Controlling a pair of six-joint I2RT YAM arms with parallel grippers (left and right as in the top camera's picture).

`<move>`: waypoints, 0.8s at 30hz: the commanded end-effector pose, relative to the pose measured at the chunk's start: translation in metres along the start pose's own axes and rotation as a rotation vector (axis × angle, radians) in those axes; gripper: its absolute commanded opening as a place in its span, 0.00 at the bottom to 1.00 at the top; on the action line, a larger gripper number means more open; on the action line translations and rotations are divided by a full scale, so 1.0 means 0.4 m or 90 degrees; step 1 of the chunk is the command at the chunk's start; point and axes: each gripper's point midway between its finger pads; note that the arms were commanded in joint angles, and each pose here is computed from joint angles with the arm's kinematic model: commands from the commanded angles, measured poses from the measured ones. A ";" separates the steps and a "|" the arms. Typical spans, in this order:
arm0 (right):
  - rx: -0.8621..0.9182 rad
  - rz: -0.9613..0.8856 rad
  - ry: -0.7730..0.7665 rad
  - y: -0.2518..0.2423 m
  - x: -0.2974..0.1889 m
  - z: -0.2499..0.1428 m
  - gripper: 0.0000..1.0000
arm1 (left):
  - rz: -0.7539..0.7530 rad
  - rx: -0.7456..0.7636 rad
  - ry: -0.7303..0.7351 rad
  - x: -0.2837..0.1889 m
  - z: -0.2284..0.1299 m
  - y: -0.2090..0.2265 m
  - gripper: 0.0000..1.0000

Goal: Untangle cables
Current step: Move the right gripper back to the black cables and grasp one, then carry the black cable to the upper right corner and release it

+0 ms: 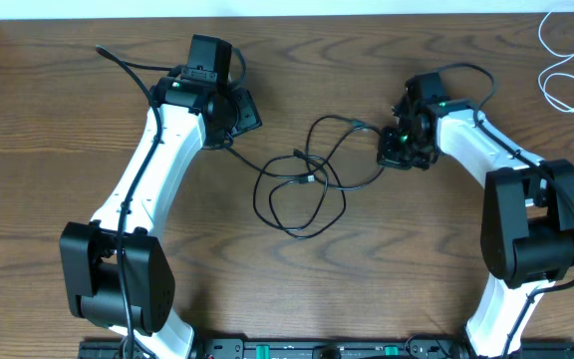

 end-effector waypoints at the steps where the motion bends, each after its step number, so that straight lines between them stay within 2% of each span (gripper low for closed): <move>1: -0.131 0.084 -0.051 0.098 -0.157 0.091 0.01 | 0.012 0.001 0.007 0.015 -0.006 0.009 0.59; 4: -0.172 0.091 -0.138 0.155 -0.356 0.169 0.01 | 0.012 0.001 0.007 0.015 -0.007 0.010 0.59; 8: -0.221 0.105 -0.266 0.244 -0.589 0.219 0.01 | 0.012 0.002 0.007 0.015 -0.008 0.008 0.59; 13: -0.213 0.037 -0.456 0.276 -0.859 0.257 0.01 | 0.010 0.009 0.009 0.016 -0.015 -0.001 0.59; 20: -0.214 -0.004 -0.659 0.282 -1.131 0.283 0.01 | 0.009 0.012 0.011 0.017 -0.020 -0.006 0.59; 24: -0.183 -0.023 -0.733 0.233 -1.227 0.302 0.01 | 0.009 0.012 0.011 0.017 -0.020 -0.006 0.59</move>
Point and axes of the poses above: each gripper's point midway between its finger pads, its own x axis out along the fingers, its own y axis along the line the jaws close on, z = x × y, and after that the axes turned 5 degrees about -x, right-handed
